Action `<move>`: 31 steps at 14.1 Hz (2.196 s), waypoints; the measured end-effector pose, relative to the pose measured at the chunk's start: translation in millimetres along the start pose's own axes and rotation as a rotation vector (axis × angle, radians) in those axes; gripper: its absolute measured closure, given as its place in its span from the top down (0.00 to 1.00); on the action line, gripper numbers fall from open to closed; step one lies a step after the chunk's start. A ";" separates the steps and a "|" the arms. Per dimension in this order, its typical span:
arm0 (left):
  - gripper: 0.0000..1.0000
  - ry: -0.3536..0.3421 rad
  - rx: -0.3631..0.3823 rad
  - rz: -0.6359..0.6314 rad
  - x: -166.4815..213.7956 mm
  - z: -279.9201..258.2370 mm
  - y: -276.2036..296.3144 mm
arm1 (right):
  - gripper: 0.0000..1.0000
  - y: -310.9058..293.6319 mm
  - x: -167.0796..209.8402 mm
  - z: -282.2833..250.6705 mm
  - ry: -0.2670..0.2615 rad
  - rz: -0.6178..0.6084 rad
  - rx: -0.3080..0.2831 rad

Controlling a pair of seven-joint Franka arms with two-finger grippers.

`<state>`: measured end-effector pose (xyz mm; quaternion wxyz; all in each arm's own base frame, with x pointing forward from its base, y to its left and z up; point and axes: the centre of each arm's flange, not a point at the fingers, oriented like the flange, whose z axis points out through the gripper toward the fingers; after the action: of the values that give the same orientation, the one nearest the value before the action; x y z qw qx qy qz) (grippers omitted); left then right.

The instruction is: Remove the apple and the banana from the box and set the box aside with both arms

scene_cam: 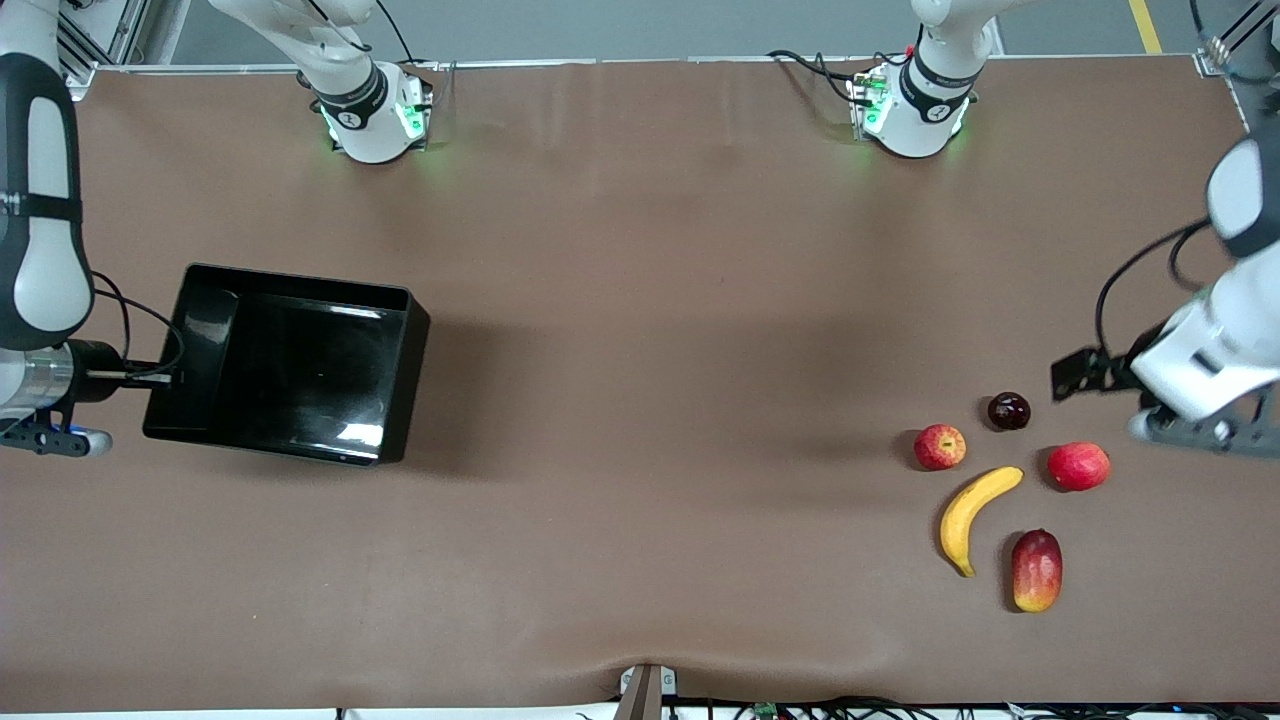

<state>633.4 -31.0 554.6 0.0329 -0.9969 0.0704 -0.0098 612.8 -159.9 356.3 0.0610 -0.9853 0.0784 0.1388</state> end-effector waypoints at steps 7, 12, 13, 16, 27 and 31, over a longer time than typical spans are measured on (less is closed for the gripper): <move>1.00 0.029 0.036 -0.027 -42.0 -82.7 9.2 | 0.04 89.3 -22.7 100.3 0.048 -0.127 -0.007; 1.00 0.000 -0.025 -0.078 -67.2 -106.1 2.9 | 0.04 98.6 -31.2 127.4 0.073 -0.152 -0.016; 1.00 -0.007 -0.037 -0.080 -70.7 -107.1 4.5 | 0.04 98.6 -32.5 131.1 0.074 -0.151 -0.016; 1.00 -0.019 -0.039 -0.084 -84.7 -109.0 17.1 | 0.08 101.0 -35.3 135.6 0.066 -0.144 -0.011; 1.00 -0.009 -0.033 -0.122 -104.6 -103.2 30.8 | 1.00 -18.6 22.5 -21.6 0.195 -0.326 -0.049; 1.00 -0.016 -0.033 -0.118 -103.5 -94.7 25.6 | 1.00 -77.3 46.1 -74.7 0.301 -0.409 -0.091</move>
<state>525.1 -47.8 645.7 0.0162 -0.9998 0.0113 -0.0028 689.5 -101.1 422.2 0.0308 -0.9920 -0.1205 -0.0213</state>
